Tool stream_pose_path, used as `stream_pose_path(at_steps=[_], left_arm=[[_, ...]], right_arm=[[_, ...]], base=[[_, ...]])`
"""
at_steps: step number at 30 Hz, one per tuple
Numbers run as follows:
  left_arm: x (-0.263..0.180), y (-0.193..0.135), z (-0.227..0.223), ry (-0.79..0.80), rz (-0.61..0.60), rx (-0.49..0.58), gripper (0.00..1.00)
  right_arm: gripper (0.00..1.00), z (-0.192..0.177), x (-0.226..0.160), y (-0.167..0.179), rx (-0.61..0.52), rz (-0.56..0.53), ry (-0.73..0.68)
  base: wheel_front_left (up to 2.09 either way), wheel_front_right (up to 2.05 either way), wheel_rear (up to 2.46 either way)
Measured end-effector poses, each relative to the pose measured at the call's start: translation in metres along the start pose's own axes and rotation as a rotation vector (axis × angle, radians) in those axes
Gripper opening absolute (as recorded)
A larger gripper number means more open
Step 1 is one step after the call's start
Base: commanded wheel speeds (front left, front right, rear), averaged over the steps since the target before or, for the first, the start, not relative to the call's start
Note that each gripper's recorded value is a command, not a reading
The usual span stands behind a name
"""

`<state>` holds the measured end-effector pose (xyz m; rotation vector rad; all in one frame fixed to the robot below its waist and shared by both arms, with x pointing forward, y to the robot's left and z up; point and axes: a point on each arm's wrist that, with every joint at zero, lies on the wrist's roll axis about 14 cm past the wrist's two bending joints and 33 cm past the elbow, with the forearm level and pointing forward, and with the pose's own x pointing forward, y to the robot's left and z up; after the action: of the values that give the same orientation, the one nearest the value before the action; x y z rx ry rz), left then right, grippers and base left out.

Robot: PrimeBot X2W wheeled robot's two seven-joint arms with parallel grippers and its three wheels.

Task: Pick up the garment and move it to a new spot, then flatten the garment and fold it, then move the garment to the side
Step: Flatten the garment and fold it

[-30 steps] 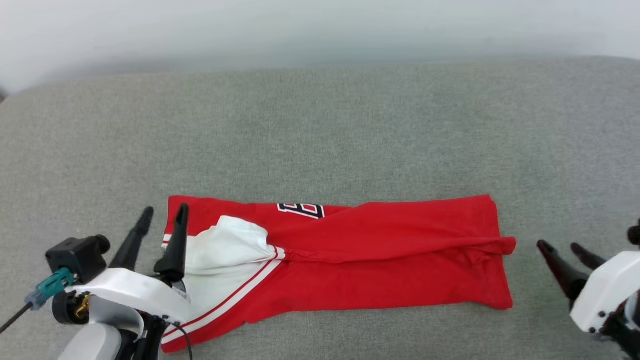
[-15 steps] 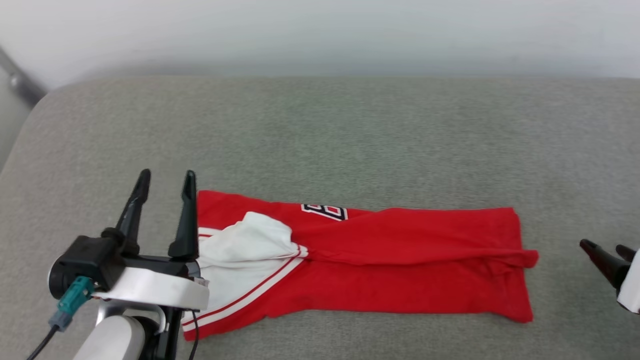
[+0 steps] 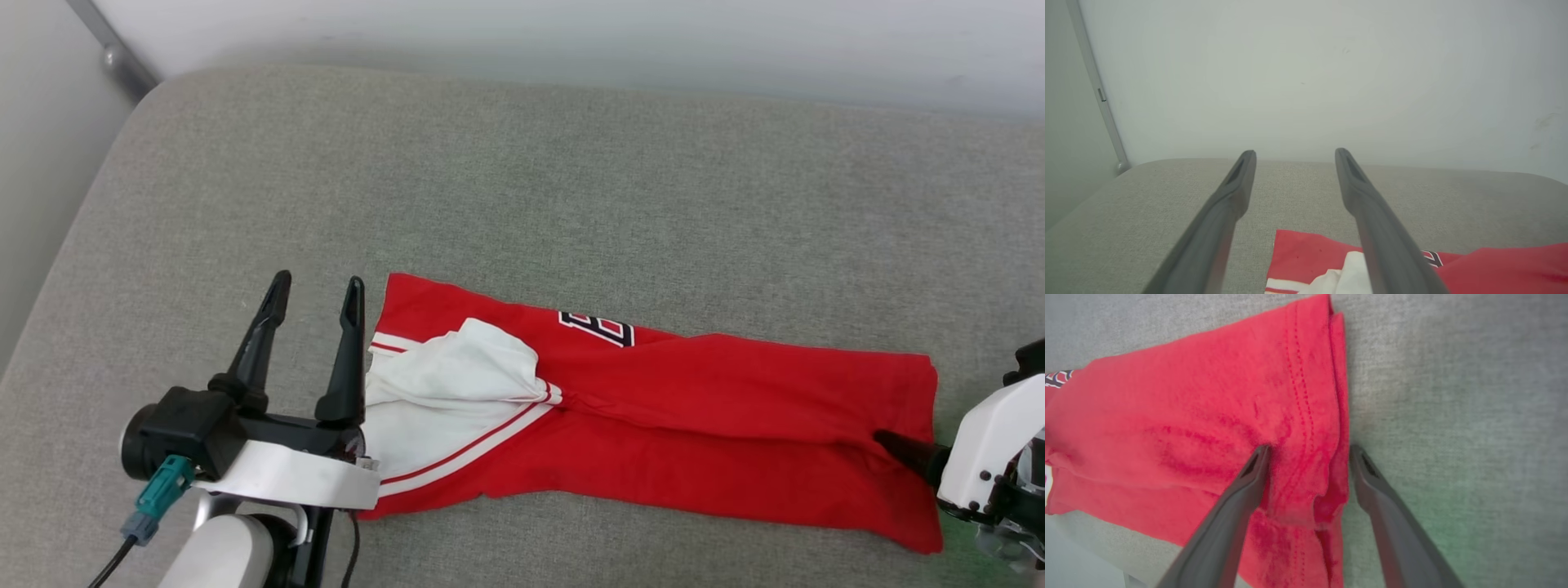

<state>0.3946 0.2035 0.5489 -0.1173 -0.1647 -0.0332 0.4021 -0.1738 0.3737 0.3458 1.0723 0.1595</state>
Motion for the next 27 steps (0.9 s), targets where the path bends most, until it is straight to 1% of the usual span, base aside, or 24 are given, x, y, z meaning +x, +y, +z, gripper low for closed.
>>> stream_pose_path(at_steps=[3,4,5,6,11,17,22,27], left_arm=[[0.000,0.002,-0.003,0.005,0.009,-0.009,1.00],[0.000,0.003,-0.004,0.007,0.013,-0.010,1.00],[0.000,0.004,-0.004,0.007,0.016,-0.011,1.00],[0.000,0.005,-0.003,0.005,0.019,-0.012,1.00],[0.000,0.004,-0.005,0.008,0.016,-0.021,1.00],[-0.006,0.003,-0.006,0.014,0.013,-0.022,1.00],[-0.010,0.003,-0.004,0.018,0.009,-0.011,1.00],[-0.009,-0.003,-0.005,0.025,-0.013,0.001,1.00]], right_arm=[[1.00,-0.006,0.010,0.002,0.005,0.008,0.035],[0.71,-0.007,0.011,0.002,0.002,0.010,0.043],[0.71,-0.008,0.012,0.003,0.000,0.012,0.048],[0.01,-0.008,0.013,0.004,0.001,0.017,0.049],[0.00,-0.010,0.014,0.011,-0.001,0.044,0.054],[0.00,0.000,0.003,0.017,-0.032,0.064,0.017],[0.00,0.021,-0.019,0.015,-0.079,0.057,-0.061],[0.00,0.036,-0.043,-0.001,-0.089,0.016,-0.132]], base=[[0.00,0.00,0.00],[0.00,0.00,0.00],[0.00,0.00,0.00],[0.00,0.00,0.00],[0.00,0.00,0.00],[0.00,0.00,0.00],[0.00,0.00,0.00],[0.00,0.00,0.00]])
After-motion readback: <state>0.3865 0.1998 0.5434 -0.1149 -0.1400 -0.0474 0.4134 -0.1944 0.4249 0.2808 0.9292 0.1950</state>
